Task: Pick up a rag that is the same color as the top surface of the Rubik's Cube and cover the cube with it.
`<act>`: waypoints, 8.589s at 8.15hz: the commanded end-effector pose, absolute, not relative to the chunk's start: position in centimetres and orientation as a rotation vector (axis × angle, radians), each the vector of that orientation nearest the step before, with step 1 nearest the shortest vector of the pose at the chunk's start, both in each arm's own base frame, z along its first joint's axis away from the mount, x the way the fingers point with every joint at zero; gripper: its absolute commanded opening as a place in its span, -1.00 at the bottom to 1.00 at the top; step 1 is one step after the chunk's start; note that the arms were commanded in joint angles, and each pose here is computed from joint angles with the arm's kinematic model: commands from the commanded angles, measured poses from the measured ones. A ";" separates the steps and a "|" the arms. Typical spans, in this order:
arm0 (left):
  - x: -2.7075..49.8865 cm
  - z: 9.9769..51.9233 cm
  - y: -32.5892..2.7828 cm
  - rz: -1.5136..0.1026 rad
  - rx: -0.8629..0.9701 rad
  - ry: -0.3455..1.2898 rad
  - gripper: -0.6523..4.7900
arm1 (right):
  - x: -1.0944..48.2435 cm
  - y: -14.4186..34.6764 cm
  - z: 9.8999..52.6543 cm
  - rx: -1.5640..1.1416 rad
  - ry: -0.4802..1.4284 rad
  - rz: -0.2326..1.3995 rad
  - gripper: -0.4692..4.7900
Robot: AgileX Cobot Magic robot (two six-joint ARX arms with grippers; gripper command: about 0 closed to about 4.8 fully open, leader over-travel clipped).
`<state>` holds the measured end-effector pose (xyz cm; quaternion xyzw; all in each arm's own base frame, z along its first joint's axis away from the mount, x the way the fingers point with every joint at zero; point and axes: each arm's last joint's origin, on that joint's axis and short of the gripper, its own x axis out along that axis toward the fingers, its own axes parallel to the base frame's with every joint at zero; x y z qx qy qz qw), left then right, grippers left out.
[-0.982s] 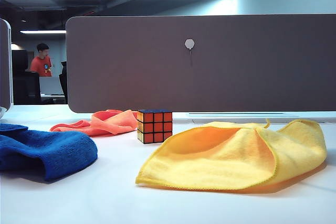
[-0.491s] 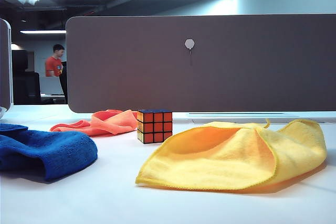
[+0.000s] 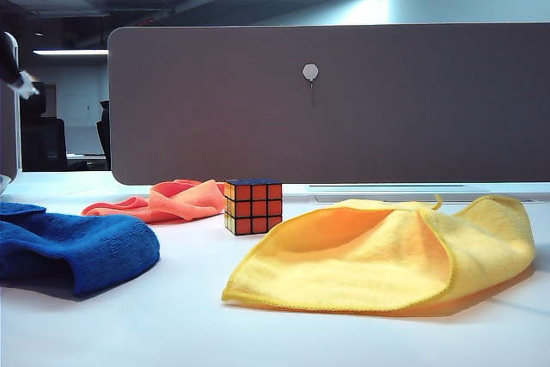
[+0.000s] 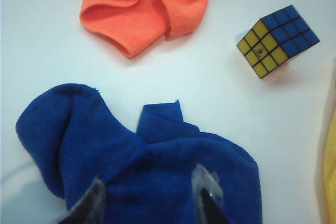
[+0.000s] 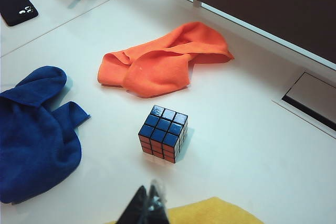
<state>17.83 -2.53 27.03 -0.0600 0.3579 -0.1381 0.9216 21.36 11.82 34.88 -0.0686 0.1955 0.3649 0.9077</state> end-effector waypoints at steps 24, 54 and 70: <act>26.6 19.7 -3.6 -0.273 -0.234 0.879 -0.78 | 21.4 11.8 35.1 -0.141 0.392 0.749 -0.82; 32.8 24.6 -22.9 -0.732 -0.241 0.057 1.00 | 22.6 12.2 34.4 -0.210 0.375 0.706 -0.82; 28.6 34.2 -6.5 -0.297 0.034 0.218 -0.78 | 9.0 0.7 35.8 -0.151 0.019 0.332 -0.82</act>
